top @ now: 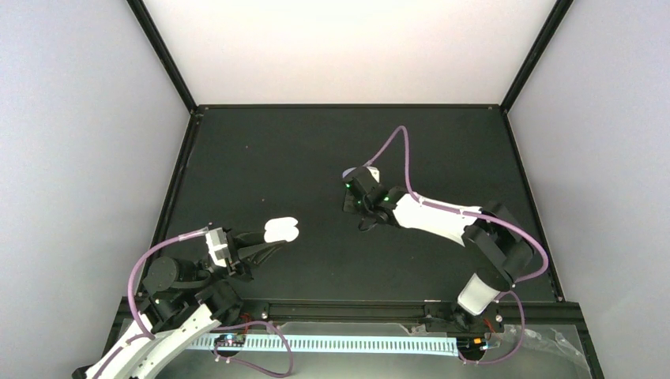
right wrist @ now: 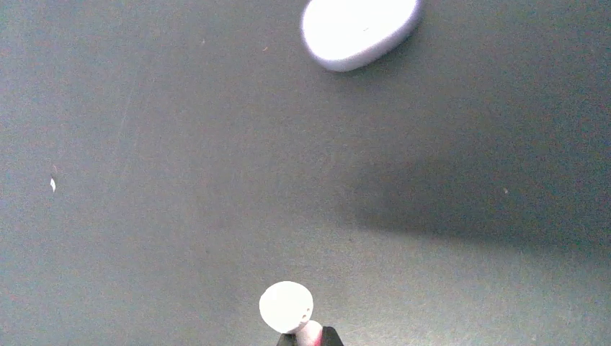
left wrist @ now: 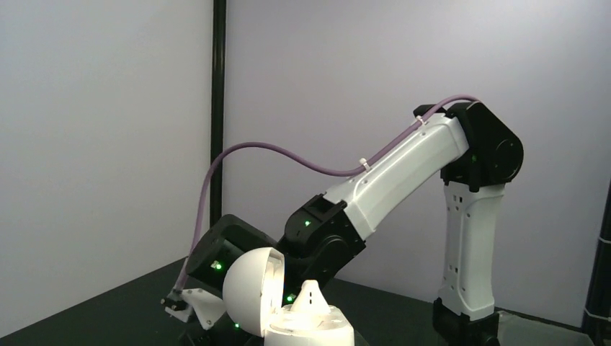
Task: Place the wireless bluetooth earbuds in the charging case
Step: Place the earbud at the center of the board.
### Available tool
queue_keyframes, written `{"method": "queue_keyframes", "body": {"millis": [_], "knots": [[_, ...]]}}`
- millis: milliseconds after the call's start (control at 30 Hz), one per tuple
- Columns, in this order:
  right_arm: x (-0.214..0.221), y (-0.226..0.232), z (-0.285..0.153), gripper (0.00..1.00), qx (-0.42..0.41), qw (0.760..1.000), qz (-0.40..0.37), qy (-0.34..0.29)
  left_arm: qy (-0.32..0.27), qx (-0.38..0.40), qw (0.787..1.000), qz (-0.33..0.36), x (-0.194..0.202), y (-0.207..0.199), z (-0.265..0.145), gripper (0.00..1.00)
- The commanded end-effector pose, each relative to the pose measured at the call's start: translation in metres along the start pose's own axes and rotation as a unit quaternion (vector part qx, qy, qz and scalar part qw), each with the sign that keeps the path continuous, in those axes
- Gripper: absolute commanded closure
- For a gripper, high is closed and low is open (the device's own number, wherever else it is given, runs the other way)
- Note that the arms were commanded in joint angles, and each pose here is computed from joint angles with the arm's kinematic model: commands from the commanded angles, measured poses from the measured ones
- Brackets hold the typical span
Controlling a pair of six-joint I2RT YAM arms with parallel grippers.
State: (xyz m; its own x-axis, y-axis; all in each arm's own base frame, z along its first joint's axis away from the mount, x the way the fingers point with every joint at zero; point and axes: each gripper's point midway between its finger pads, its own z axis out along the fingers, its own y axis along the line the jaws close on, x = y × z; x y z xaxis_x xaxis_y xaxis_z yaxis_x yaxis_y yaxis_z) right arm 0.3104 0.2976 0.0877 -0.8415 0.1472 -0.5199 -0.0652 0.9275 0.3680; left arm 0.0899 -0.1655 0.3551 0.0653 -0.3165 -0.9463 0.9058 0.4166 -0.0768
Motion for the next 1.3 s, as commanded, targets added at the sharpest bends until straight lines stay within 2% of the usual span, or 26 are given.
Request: {"method": "queue_keyframes", "body": {"millis": [0, 167, 267, 467, 700, 867, 1267], "knots": [[-0.006, -0.019, -0.013, 0.99, 0.051, 0.981, 0.185, -0.026, -0.016, 0.017, 1.000, 0.002, -0.010, -0.008, -0.005, 0.98], [0.015, -0.044, -0.019, 0.99, 0.142, 0.944, 0.296, -0.009, -0.020, 0.028, 0.999, 0.002, -0.013, -0.013, -0.007, 0.98], [0.028, -0.062, -0.024, 0.99, 0.195, 0.912, 0.362, -0.011, -0.023, 0.030, 0.999, 0.001, -0.014, -0.014, -0.008, 0.99], [0.036, -0.067, -0.020, 0.99, 0.210, 0.883, 0.420, -0.031, -0.025, 0.034, 0.999, -0.001, -0.015, -0.015, -0.009, 0.98], [0.043, -0.057, 0.001, 0.99, 0.182, 0.868, 0.460, -0.029, -0.030, 0.033, 0.999, -0.001, -0.016, -0.016, -0.012, 0.99], [0.049, -0.047, 0.015, 0.98, 0.170, 0.869, 0.464, -0.017, -0.032, 0.027, 0.999, 0.000, -0.017, -0.014, -0.013, 0.98], [0.057, -0.037, 0.021, 0.74, 0.140, 0.895, 0.423, 0.017, -0.023, 0.027, 0.999, -0.004, -0.013, -0.013, -0.010, 0.98]]}}
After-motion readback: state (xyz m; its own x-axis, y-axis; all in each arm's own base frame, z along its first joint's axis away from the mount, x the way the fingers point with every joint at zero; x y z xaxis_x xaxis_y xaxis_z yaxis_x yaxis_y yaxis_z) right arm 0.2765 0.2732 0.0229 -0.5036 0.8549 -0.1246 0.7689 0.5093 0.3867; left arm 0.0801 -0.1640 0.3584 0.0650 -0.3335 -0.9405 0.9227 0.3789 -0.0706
